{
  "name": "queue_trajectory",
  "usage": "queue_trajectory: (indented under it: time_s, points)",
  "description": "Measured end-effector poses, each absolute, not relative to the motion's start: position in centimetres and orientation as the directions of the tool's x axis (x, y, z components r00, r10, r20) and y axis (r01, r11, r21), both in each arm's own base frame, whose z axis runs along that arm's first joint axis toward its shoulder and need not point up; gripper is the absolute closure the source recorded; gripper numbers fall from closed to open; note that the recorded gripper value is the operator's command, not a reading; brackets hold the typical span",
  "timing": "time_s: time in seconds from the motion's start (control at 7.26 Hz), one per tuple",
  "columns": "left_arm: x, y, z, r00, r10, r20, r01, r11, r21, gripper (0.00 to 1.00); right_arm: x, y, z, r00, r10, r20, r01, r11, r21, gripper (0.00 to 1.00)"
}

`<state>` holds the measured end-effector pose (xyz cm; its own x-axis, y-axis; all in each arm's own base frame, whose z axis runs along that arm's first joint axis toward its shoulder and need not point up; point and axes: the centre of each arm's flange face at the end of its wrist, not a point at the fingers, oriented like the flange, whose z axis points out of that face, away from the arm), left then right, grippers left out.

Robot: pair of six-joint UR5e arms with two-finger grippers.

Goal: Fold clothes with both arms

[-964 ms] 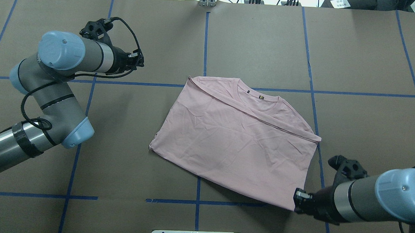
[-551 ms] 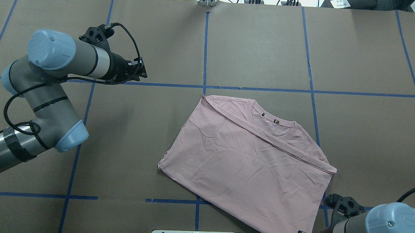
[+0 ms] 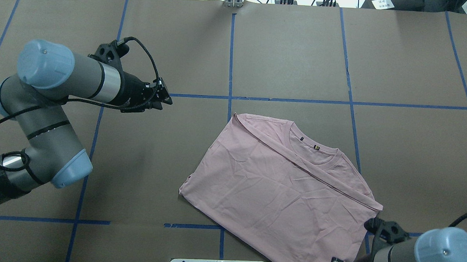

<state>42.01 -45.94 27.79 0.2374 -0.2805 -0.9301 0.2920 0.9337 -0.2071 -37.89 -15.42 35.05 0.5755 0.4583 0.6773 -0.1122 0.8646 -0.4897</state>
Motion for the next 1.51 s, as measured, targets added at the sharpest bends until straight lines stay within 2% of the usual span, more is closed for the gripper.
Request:
queue_trajectory:
  time_s: [0.28, 0.55, 0.83, 1.1, 1.38, 1.51]
  points:
    - [45.5, -42.0, 28.7, 0.315, -0.35, -0.882, 0.266, 0.925, -0.272, 0.28, -34.9, -25.4, 32.6, 0.405, 0.555, 0.727, -0.292, 0.831, -0.473, 0.0]
    - [51.4, -37.8, 27.0, 0.418, -0.393, -0.819, 0.268, 0.915, -0.303, 0.28, -31.3, -32.4, 31.6, 0.329, 0.508, 0.796, -0.389, 0.841, -0.376, 0.0]
    - [54.0, -35.2, 26.3, 0.473, -0.409, -0.781, 0.279, 0.91, -0.307, 0.28, -31.1, -34.9, 31.8, 0.345, 0.445, 0.826, -0.395, 0.867, -0.302, 0.0]
    - [55.5, -33.2, 26.5, 0.525, -0.412, -0.745, 0.282, 0.91, -0.305, 0.29, -32.1, -35.7, 32.0, 0.355, 0.433, 0.828, -0.39, 0.874, -0.29, 0.0]
    - [56.1, -32.2, 26.6, 0.549, -0.412, -0.728, 0.281, 0.91, -0.304, 0.37, -33.1, -36.2, 31.7, 0.354, 0.43, 0.831, -0.385, 0.876, -0.289, 0.0]
    - [56.2, -32.0, 26.8, 0.554, -0.411, -0.724, 0.279, 0.911, -0.304, 0.45, -33.2, -36.3, 31.7, 0.353, 0.429, 0.831, -0.384, 0.877, -0.289, 0.0]
